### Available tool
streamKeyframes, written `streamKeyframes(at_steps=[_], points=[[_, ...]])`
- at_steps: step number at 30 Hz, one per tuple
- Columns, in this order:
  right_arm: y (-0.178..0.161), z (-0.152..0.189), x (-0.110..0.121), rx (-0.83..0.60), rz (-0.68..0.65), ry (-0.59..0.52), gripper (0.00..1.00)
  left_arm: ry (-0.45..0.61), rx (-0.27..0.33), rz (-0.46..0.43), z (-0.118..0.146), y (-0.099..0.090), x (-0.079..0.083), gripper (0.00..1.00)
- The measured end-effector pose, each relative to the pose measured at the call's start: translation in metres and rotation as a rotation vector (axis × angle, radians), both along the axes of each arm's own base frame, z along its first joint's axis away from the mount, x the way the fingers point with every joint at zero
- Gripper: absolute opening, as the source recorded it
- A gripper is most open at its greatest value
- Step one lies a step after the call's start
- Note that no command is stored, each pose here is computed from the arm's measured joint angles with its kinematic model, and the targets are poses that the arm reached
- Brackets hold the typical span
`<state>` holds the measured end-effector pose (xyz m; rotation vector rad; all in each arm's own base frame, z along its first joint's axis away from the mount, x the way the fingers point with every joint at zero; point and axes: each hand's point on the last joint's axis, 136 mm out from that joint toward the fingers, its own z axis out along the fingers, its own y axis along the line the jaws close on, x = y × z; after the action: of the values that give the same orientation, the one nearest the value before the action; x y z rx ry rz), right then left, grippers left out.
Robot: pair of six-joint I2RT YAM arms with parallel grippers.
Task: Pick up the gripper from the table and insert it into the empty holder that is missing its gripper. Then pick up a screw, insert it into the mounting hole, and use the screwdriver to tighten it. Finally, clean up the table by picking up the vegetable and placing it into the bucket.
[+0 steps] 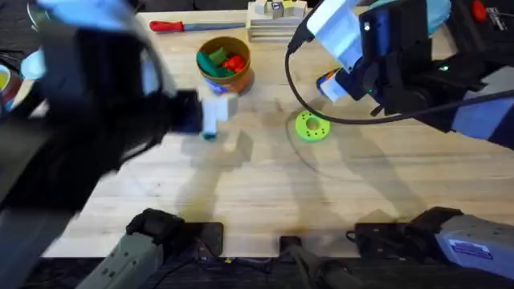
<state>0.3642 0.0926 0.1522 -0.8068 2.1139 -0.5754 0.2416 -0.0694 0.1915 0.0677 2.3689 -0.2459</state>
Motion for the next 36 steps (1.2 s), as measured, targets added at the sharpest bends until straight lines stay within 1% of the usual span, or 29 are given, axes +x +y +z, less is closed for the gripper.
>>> streamKeyframes(at_steps=[2, 3, 5, 7, 8, 10, 13, 15, 18, 20, 21, 22, 24, 26, 27, 28, 31, 34, 36], points=[[0.005, 0.003, -0.001, 0.044, -0.007, -0.01, 0.932, 0.029, -0.002, -0.006, -0.005, -0.007, 0.017, 0.959], [0.008, 0.005, -0.002, 0.068, 0.0, -0.013, 0.932, 0.056, -0.001, -0.012, -0.011, -0.01, 0.021, 0.959], [0.017, 0.008, -0.005, 0.113, 0.024, -0.015, 0.931, 0.117, 0.009, -0.017, -0.026, -0.012, 0.024, 0.961], [0.025, 0.01, -0.007, 0.155, 0.052, -0.012, 0.931, 0.195, 0.021, 0.0, -0.043, -0.01, 0.022, 0.961], [0.029, 0.011, -0.008, 0.17, 0.062, -0.008, 0.931, 0.234, 0.019, 0.025, -0.051, -0.008, 0.021, 0.961], [0.032, 0.009, -0.01, 0.187, 0.072, 0.005, 0.931, 0.303, 0.001, 0.111, -0.064, 0.003, 0.021, 0.961], [0.035, 0.006, -0.012, 0.202, 0.08, 0.02, 0.931, 0.395, -0.032, 0.261, -0.083, 0.025, 0.022, 0.961], [0.036, 0.006, -0.013, 0.209, 0.085, 0.022, 0.931, 0.445, -0.041, 0.343, -0.096, 0.039, 0.024, 0.961], [0.037, 0.006, -0.013, 0.225, 0.081, 0.023, 0.931, 0.504, -0.043, 0.414, -0.113, 0.051, 0.026, 0.962], [0.037, 0.006, -0.013, 0.238, 0.072, 0.023, 0.931, 0.526, -0.042, 0.427, -0.123, 0.051, 0.03, 0.958], [0.037, 0.006, -0.013, 0.245, 0.067, 0.022, 0.931, 0.539, -0.042, 0.434, -0.128, 0.051, 0.031, 0.908], [0.037, 0.006, -0.013, 0.252, 0.061, 0.022, 0.931, 0.557, -0.036, 0.436, -0.134, 0.051, 0.032, 0.777], [0.037, 0.006, -0.013, 0.263, 0.054, 0.022, 0.931, 0.594, -0.028, 0.441, -0.145, 0.051, 0.031, 0.461], [0.038, 0.006, -0.013, 0.271, 0.049, 0.023, 0.932, 0.606, -0.046, 0.432, -0.151, 0.047, 0.034, 0.158], [0.038, 0.006, -0.013, 0.274, 0.048, 0.023, 0.931, 0.603, -0.046, 0.429, -0.151, 0.046, 0.037, 0.049], [0.038, 0.006, -0.013, 0.276, 0.046, 0.023, 0.931, 0.599, -0.048, 0.432, -0.15, 0.046, 0.038, 0.023], [0.038, 0.006, -0.013, 0.28, 0.043, 0.022, 0.932, 0.611, -0.047, 0.439, -0.149, 0.047, 0.036, 0.027], [0.038, 0.006, -0.013, 0.28, 0.043, 0.022, 0.932, 0.679, -0.021, 0.447, -0.144, 0.049, 0.021, 0.027], [0.038, 0.006, -0.013, 0.281, 0.043, 0.023, 0.932, 0.715, -0.008, 0.45, -0.134, 0.05, 0.014, 0.027]])
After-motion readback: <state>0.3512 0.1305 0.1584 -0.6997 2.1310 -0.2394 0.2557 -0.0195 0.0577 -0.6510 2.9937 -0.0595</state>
